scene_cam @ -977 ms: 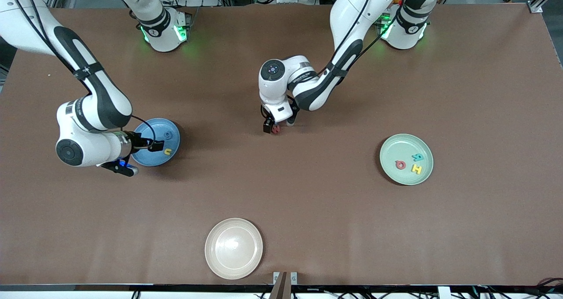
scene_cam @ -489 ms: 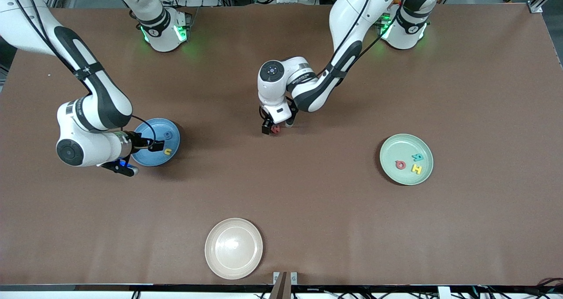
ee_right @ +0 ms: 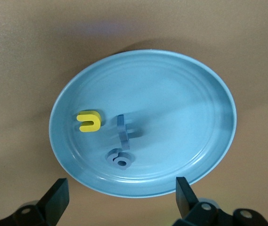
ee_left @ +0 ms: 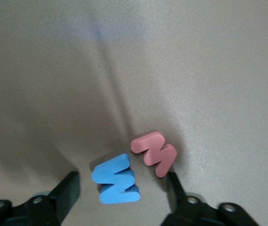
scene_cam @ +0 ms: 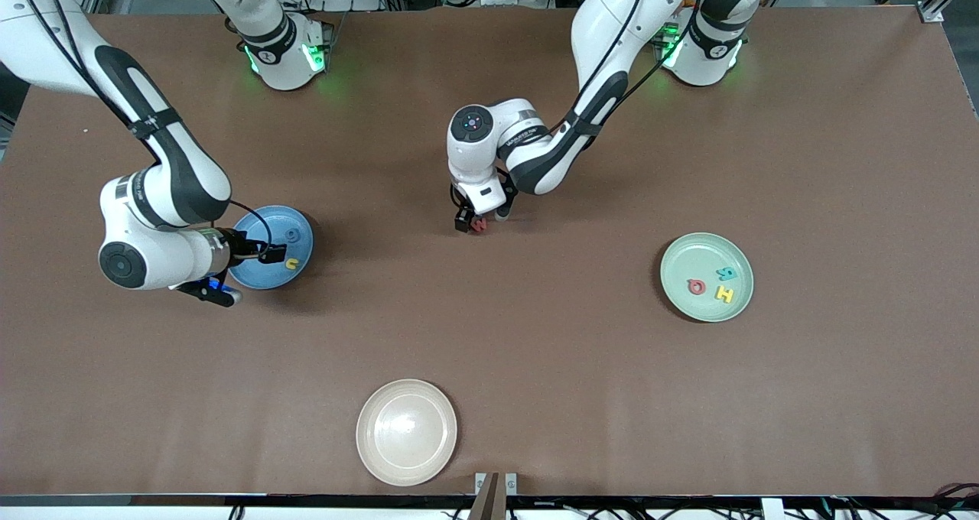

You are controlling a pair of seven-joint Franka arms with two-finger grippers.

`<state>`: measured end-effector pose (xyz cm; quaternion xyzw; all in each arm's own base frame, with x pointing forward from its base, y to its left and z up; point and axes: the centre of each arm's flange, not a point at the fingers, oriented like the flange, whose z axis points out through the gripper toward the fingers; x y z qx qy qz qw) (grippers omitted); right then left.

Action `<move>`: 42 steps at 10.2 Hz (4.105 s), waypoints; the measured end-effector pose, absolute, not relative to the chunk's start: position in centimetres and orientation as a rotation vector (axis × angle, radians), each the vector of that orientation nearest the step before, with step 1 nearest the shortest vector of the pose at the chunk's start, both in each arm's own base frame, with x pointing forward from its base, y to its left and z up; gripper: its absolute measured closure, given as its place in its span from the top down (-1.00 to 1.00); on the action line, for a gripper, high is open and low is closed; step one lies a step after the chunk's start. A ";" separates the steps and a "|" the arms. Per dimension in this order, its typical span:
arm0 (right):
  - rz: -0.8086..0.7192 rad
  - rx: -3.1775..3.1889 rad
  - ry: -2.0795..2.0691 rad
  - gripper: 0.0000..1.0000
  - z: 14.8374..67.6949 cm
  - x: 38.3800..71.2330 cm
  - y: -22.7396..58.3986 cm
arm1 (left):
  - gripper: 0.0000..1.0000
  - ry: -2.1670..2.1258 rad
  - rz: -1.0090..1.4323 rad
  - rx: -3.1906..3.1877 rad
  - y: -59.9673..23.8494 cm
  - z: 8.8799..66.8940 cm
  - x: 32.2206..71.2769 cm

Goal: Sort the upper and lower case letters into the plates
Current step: 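Lower the left gripper and close it on the blue W, then carry the W to the green plate while the right gripper reaches the pink w, then release the W on the green plate while the right gripper grasps the w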

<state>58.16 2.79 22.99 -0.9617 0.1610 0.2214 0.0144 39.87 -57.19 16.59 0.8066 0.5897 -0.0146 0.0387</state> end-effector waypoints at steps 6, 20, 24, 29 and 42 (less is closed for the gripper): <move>0.689 -2.994 0.501 1.00 23.0 58.2 2.8 | -0.28 1.794 -0.039 2.463 -57.7 17.4 40.0; 0.532 -2.915 0.892 1.00 29.8 58.8 23.5 | -0.29 1.304 0.290 2.746 -45.1 36.0 56.1; 0.392 -2.873 0.835 1.00 30.2 56.6 32.3 | -0.29 1.093 0.300 2.958 -35.0 38.9 61.3; 0.128 -2.902 0.877 1.00 26.6 50.2 43.7 | -0.29 0.892 0.087 3.114 -22.9 41.8 64.4; 0.175 -2.838 1.046 0.99 18.6 48.6 47.9 | -0.03 0.824 -0.454 3.114 -6.6 32.6 64.3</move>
